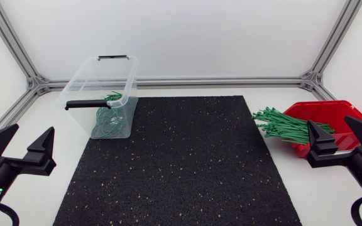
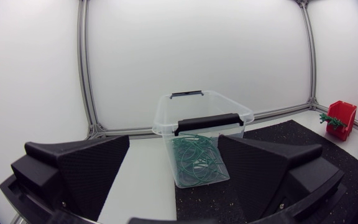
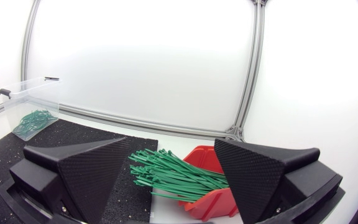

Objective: Take a green cable tie from the red box, thread the tail through the head to close it, then place it in the transparent bin on the left.

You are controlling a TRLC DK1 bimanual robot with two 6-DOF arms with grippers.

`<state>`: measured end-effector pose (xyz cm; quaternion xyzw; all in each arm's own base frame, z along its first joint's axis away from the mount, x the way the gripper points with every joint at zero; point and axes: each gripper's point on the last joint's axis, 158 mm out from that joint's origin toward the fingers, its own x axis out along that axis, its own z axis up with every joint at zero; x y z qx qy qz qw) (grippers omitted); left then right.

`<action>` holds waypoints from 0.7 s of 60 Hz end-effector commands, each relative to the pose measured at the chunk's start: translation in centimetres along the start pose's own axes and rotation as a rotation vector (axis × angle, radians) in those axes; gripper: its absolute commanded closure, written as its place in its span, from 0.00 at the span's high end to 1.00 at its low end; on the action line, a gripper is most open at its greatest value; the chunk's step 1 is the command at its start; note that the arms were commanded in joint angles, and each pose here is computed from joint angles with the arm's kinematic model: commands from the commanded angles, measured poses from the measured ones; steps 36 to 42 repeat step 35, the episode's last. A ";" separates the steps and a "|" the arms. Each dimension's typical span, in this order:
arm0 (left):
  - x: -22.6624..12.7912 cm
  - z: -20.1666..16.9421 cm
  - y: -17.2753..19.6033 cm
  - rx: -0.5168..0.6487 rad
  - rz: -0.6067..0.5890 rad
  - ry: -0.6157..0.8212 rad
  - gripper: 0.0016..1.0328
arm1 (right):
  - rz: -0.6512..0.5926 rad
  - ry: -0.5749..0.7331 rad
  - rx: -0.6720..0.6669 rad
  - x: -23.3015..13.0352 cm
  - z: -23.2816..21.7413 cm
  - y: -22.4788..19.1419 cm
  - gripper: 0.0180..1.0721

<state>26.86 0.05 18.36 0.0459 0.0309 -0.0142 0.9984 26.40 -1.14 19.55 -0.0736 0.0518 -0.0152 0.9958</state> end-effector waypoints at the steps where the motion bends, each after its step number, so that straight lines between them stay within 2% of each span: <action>1: -0.3 -1.4 -0.3 -0.036 0.000 0.009 0.96 | 0.003 -0.009 0.047 -0.1 -1.2 0.4 0.95; 21: -1.0 -5.2 -0.8 -0.093 0.010 0.034 0.96 | 0.025 -0.046 0.147 -0.5 -4.5 1.6 0.95; 42: -1.0 -5.2 -0.8 -0.093 0.010 0.035 0.96 | 0.025 -0.046 0.147 -0.5 -4.5 1.6 0.95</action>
